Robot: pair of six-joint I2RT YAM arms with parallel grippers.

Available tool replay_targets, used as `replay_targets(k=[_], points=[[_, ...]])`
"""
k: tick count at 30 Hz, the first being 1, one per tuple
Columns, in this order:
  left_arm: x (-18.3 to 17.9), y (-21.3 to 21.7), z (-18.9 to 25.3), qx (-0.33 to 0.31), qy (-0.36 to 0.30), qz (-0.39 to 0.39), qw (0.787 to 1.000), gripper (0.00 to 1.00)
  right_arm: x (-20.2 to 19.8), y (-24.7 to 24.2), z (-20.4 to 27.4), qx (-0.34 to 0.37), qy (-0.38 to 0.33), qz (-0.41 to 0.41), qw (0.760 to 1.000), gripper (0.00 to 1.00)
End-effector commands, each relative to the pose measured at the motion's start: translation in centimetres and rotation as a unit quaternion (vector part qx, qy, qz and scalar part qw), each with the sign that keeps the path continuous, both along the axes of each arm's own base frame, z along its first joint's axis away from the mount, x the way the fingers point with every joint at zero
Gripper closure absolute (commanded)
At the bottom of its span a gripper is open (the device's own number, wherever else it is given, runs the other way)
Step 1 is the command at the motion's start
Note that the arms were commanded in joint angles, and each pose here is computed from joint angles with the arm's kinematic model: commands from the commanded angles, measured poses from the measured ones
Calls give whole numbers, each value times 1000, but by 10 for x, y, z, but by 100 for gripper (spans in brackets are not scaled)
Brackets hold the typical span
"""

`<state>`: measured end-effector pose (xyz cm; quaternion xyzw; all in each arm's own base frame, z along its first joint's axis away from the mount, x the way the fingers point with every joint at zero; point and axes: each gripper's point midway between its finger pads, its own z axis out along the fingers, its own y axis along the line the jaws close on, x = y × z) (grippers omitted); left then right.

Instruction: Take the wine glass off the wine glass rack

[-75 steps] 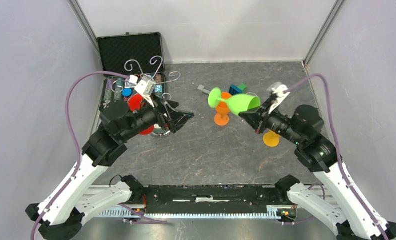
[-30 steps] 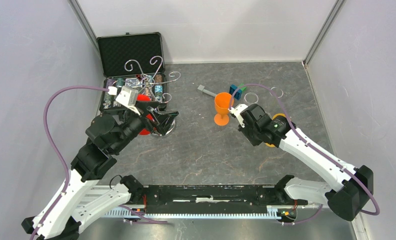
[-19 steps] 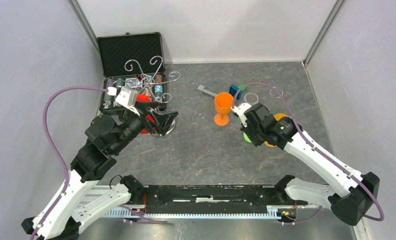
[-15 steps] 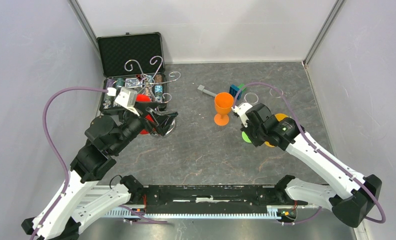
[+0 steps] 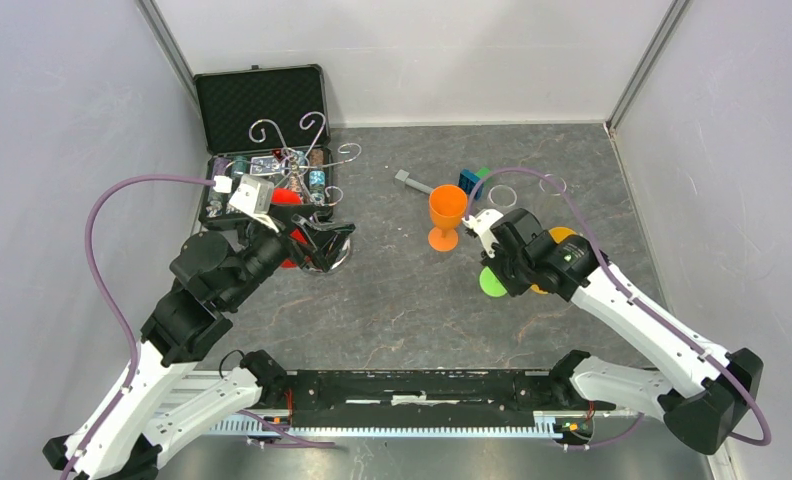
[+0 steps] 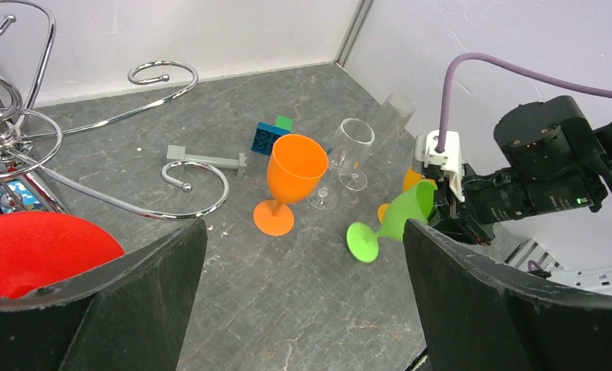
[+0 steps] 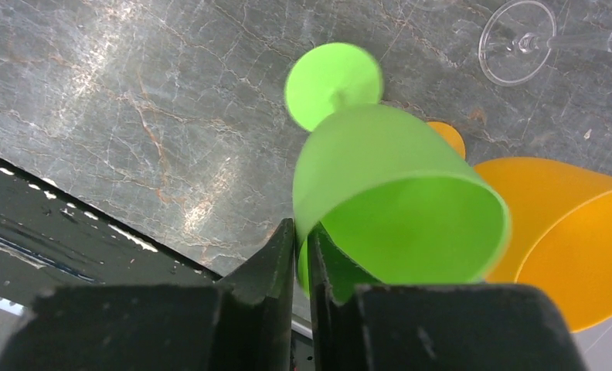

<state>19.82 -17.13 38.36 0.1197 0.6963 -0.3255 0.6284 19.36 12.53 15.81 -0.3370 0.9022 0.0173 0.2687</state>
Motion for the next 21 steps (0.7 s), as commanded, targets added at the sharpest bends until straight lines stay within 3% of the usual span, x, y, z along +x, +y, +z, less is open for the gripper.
replay_targets(k=[1,6,13,18,21], points=[[0,4,8,0,-21,7,1000,0,6,-2,2,-14,-6,-9,1000,79],[0,8,10,-1,-23,14,1000,0,13,-6,3,-31,-15,-20,999,66],[-1,18,15,-10,-25,37,999,0,29,-3,17,-30,-45,-32,998,63],[-3,44,21,-17,-27,90,995,0,33,17,44,37,-79,-9,996,37],[-7,67,24,-20,-32,132,991,0,33,30,73,98,-120,15,988,26]])
